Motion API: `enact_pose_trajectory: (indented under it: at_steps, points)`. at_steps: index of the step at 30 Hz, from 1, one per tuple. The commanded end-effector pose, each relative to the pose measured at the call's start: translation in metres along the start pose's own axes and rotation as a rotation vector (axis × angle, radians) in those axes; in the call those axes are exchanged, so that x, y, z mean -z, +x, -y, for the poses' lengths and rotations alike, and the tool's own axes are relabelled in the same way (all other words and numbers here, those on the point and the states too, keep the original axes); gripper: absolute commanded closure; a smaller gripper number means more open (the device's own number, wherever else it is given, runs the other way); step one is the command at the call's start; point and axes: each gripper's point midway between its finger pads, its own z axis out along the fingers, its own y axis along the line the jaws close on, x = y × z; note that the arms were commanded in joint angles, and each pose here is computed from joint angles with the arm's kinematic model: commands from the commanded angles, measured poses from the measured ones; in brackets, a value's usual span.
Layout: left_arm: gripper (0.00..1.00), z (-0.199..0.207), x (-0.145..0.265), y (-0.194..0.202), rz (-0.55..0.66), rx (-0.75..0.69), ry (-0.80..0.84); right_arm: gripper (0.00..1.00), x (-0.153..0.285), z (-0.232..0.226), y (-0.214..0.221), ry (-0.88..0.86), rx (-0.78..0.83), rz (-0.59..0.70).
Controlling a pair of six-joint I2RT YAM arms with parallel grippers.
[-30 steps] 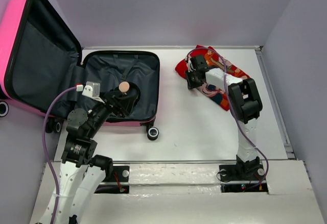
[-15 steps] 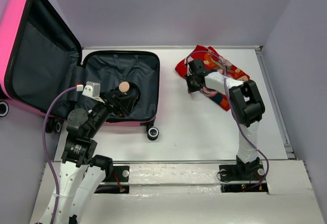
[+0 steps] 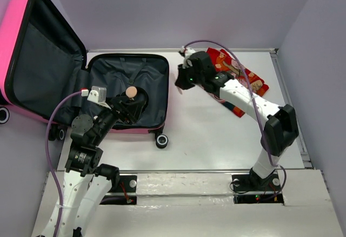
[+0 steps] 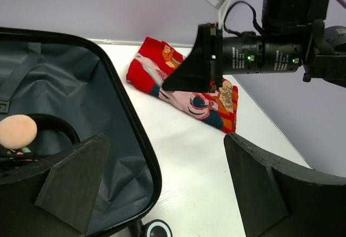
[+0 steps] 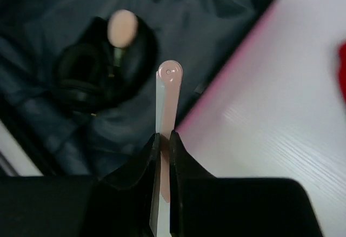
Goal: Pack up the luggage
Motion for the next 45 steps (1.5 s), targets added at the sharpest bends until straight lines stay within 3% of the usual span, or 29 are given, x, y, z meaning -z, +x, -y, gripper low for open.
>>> enact_pose_trajectory:
  at_steps: [1,2,3,5,10,12,13,14,18,23,26,29,34,37,38,39,40,41,43,44,45]
  points:
    - [0.01,0.01,0.001,-0.019,0.056,-0.019,0.035,0.87,-0.009,-0.12,-0.052,-0.312,-0.002,0.116]
    - [0.01,0.01,0.002,-0.021,0.064,-0.02,0.029,0.54,-0.021,-0.132,-0.06,-0.36,-0.039,0.107]
    - [0.01,0.008,0.002,-0.021,0.065,-0.022,0.022,0.43,-0.032,-0.131,-0.047,-0.362,-0.055,0.063]
    - [0.01,0.007,0.003,-0.022,0.067,-0.024,0.011,0.25,-0.036,-0.124,-0.057,-0.314,-0.063,0.093]
    - [0.01,0.009,0.004,-0.023,0.071,-0.024,0.018,0.27,-0.023,-0.068,-0.044,-0.149,-0.086,0.113]
    - [0.01,0.011,0.005,-0.024,0.076,-0.026,0.026,0.39,-0.017,0.015,-0.012,0.034,-0.162,0.08]
    - [0.01,0.011,0.006,-0.024,0.077,-0.026,0.026,0.39,-0.01,0.017,-0.019,0.054,-0.162,0.107]
    - [0.01,0.012,0.006,-0.025,0.079,-0.026,0.027,0.46,-0.01,0.045,0.004,0.125,-0.171,0.068]
    - [0.01,0.01,0.005,-0.025,0.082,-0.026,0.017,0.46,0.006,0.158,0.039,0.44,-0.2,-0.019]
    - [0.01,0.005,0.004,-0.024,0.079,-0.025,-0.009,0.41,-0.012,0.206,0.069,0.587,-0.132,-0.161]
    - [0.01,0.003,0.002,-0.022,0.07,-0.026,-0.013,0.41,-0.021,0.222,0.068,0.624,-0.088,-0.22]
    - [0.01,0.002,0.001,-0.021,0.066,-0.026,-0.012,0.43,-0.036,0.236,0.094,0.658,-0.058,-0.333]
    - [0.01,0.003,-0.005,-0.016,0.048,-0.012,0.003,0.77,-0.025,0.241,0.124,0.71,-0.079,-0.402]
    - [0.01,0.005,-0.011,-0.009,0.013,0.015,0.026,0.86,-0.007,0.233,0.154,0.714,-0.127,-0.446]
    - [0.01,0.008,-0.013,-0.009,0.009,0.028,0.047,0.86,0.008,0.228,0.172,0.719,-0.149,-0.468]
    - [0.01,0.007,-0.015,-0.006,0.001,0.03,0.05,0.86,0.011,0.224,0.156,0.715,-0.162,-0.413]
    - [0.01,0.008,-0.017,-0.005,-0.006,0.045,0.056,0.86,0.022,0.221,0.184,0.713,-0.174,-0.447]
    - [0.01,0.009,-0.019,-0.003,-0.014,0.053,0.064,0.86,0.035,0.214,0.177,0.708,-0.197,-0.395]
    - [0.01,0.012,-0.023,0.001,-0.029,0.081,0.088,0.83,0.05,0.206,0.202,0.693,-0.225,-0.397]
    - [0.01,0.013,-0.024,0.003,-0.034,0.092,0.096,0.76,0.059,0.202,0.198,0.694,-0.238,-0.383]
    - [0.01,0.015,-0.026,0.004,-0.045,0.101,0.111,0.54,0.068,0.19,0.187,0.649,-0.261,-0.324]
